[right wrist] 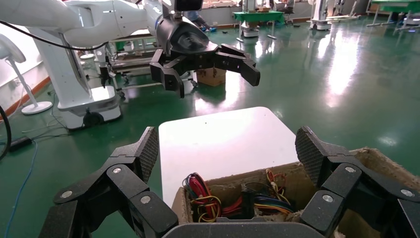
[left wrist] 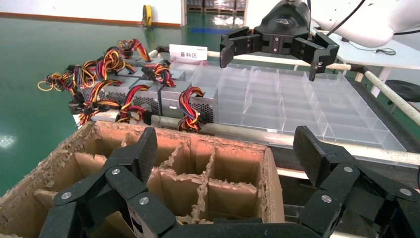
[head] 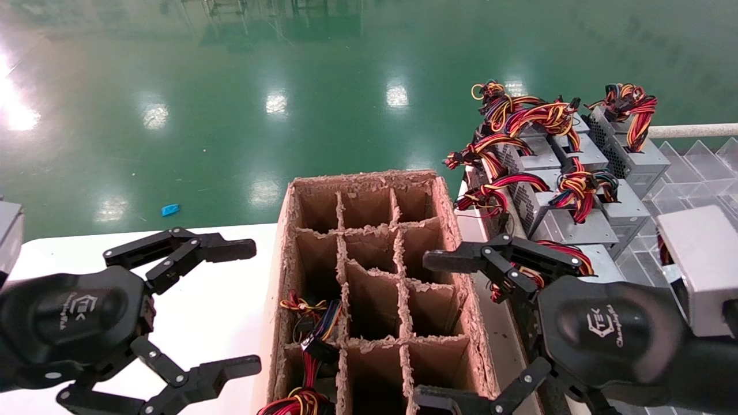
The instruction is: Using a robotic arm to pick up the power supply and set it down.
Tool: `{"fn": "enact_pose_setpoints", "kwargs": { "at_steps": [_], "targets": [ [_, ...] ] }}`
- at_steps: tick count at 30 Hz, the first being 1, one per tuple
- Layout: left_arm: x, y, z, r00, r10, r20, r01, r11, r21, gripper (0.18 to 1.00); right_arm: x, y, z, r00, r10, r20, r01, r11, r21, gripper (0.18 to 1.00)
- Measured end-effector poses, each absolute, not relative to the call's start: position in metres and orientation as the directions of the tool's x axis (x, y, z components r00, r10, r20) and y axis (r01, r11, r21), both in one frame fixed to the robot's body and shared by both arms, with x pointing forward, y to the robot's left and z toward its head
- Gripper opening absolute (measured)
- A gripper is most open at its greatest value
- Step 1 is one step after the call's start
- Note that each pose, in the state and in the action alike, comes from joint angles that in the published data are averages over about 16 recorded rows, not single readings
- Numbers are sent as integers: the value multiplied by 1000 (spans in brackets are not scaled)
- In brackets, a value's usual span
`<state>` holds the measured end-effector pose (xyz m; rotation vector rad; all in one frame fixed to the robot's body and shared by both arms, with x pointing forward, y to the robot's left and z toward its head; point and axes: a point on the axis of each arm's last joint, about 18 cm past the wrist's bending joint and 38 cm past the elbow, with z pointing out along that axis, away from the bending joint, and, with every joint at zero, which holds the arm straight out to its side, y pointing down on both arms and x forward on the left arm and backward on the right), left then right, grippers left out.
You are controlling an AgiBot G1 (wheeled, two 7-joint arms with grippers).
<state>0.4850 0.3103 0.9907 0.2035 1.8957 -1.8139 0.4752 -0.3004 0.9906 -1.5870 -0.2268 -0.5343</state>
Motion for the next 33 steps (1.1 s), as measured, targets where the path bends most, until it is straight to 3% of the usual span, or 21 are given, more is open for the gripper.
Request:
{"fn": "enact_pose_setpoints", "kwargs": {
  "at_steps": [33],
  "targets": [
    [485,310,991,-862,-232,-451,441,99,-892,1001,475,-302,992,859,-178,480,466,-113,-877,1000]
  ]
}}
